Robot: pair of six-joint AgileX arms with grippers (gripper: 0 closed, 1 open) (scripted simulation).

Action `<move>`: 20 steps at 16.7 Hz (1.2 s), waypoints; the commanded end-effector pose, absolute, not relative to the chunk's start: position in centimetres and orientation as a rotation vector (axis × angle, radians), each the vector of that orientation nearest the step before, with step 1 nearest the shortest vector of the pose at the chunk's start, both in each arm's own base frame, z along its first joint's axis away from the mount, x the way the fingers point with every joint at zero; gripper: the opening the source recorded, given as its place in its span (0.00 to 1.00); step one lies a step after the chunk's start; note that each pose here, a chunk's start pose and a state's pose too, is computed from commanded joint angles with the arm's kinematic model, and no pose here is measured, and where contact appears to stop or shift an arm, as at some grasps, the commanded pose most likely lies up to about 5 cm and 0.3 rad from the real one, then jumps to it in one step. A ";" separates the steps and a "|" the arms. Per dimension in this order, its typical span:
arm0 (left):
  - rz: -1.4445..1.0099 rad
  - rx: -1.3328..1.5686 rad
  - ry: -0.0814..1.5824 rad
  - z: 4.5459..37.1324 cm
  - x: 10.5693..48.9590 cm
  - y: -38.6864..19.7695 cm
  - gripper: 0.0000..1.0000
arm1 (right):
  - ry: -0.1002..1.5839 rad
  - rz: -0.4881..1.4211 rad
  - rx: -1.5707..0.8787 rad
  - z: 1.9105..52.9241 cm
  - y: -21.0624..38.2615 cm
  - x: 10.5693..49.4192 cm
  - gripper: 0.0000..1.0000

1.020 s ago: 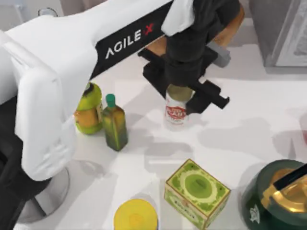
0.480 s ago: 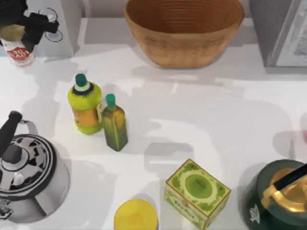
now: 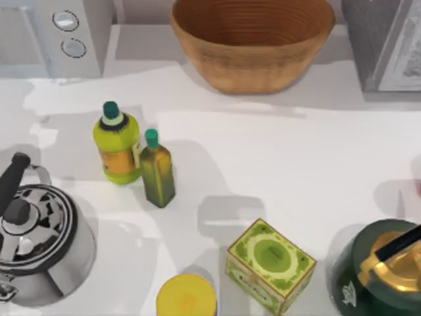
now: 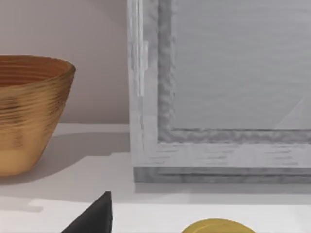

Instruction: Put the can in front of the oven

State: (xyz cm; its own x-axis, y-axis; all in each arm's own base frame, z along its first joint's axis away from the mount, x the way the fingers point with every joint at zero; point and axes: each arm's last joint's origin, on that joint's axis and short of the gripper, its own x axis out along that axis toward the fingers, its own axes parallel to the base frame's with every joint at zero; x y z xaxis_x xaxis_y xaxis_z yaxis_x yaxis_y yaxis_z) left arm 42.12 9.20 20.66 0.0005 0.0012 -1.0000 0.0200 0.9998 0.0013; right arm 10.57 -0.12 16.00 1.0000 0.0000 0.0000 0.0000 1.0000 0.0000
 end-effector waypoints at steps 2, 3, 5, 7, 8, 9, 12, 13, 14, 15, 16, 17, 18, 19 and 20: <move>-0.015 0.017 1.570 20.7 42.1 9.2 0.00 | 0.000 0.000 0.000 16.0 -0.1 10.6 1.00; -0.014 0.023 1.570 20.7 42.1 9.1 0.00 | 0.000 0.000 0.000 16.0 -0.1 10.6 1.00; -0.014 0.021 1.571 20.4 42.1 9.1 0.00 | 0.000 0.000 0.000 16.0 -0.1 10.6 1.00; -0.015 0.017 1.569 20.0 42.1 9.2 0.00 | 0.000 0.000 0.000 16.0 -0.1 10.6 1.00; -0.015 0.017 1.570 19.9 42.1 9.2 0.00 | 0.000 0.000 0.000 16.0 -0.1 10.6 1.00; -0.015 0.017 1.570 19.9 42.1 9.2 0.00 | 0.000 0.000 0.000 16.0 -0.1 10.6 1.00; -0.015 0.017 1.570 19.9 42.1 9.2 0.08 | 0.000 0.000 0.000 16.0 -0.1 10.6 1.00; -0.015 0.017 1.570 19.9 42.1 9.2 0.15 | 0.000 0.000 0.000 16.0 -0.1 10.6 1.00; -0.015 0.017 1.570 19.9 42.1 9.2 0.23 | 0.000 0.000 0.000 16.0 -0.1 10.6 1.00; -0.015 0.017 1.570 19.9 42.1 9.2 0.30 | 0.000 0.000 0.000 16.0 -0.1 10.6 1.00; -0.015 0.017 1.570 19.9 42.1 9.2 0.38 | 0.000 0.000 0.000 16.0 -0.1 10.6 1.00; -0.015 0.017 1.570 19.9 42.1 9.2 0.45 | 0.000 0.000 0.000 16.0 -0.1 10.6 1.00; -0.015 0.017 1.570 19.9 42.1 9.2 0.53 | 0.000 0.000 0.000 16.0 -0.1 10.6 1.00; -0.015 0.017 1.570 19.9 42.1 9.2 0.60 | 0.000 0.000 0.000 16.0 -0.1 10.6 1.00; -0.015 0.017 1.570 19.9 42.1 9.2 0.68 | 0.000 0.000 0.000 16.0 -0.1 10.6 1.00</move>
State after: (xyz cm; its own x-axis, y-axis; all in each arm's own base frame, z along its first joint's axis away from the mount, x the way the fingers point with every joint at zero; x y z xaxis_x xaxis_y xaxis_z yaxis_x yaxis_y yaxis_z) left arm 42.12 9.21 19.86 0.0005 0.0012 -1.0000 0.0200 0.9998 0.0012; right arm 10.57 -0.12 16.00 1.0000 0.0000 0.0000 0.0000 1.0000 0.0000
